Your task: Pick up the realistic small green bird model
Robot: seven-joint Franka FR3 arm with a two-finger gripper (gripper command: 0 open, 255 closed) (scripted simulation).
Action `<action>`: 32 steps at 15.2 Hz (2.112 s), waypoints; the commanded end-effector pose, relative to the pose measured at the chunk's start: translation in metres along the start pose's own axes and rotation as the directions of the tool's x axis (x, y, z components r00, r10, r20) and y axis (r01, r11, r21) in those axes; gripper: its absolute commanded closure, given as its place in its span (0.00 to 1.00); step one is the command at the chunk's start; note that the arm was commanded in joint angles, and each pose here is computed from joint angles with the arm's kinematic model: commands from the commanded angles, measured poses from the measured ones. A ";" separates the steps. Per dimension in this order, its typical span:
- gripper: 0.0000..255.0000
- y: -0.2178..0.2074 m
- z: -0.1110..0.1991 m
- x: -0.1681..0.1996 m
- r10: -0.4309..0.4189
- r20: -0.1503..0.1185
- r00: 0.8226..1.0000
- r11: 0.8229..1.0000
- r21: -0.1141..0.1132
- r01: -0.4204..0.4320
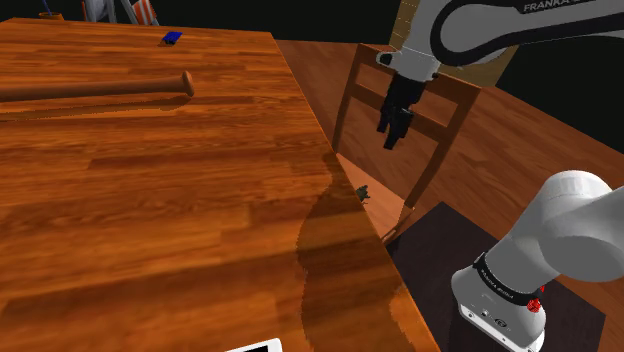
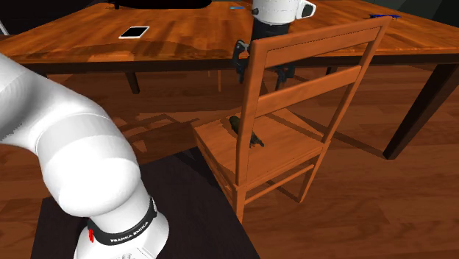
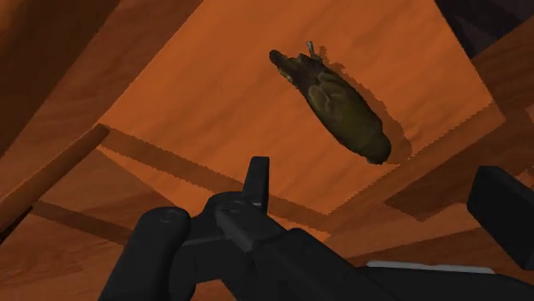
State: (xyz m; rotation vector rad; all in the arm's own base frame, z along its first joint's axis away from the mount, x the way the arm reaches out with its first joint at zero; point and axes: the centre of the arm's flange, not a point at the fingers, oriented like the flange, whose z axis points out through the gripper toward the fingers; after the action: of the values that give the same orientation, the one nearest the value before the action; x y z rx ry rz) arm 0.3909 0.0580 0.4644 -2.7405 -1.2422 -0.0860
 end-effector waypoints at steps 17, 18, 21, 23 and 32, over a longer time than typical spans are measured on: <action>0.00 -0.020 0.190 0.053 -0.609 0.079 0.789 0.792 0.110 0.600; 0.00 -0.020 0.195 0.053 -0.609 0.079 0.789 0.792 0.110 0.600; 0.00 -0.019 0.203 0.052 -0.609 0.079 0.789 0.792 0.110 0.600; 1.00 -0.020 0.204 0.053 -0.609 0.079 0.789 0.792 0.110 0.600; 1.00 -0.020 0.198 0.052 -0.609 0.079 0.789 0.792 0.110 0.600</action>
State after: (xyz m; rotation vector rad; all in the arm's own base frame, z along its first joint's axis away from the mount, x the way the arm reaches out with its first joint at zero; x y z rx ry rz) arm 0.4105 0.1387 0.2735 -2.1882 -2.0654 0.0540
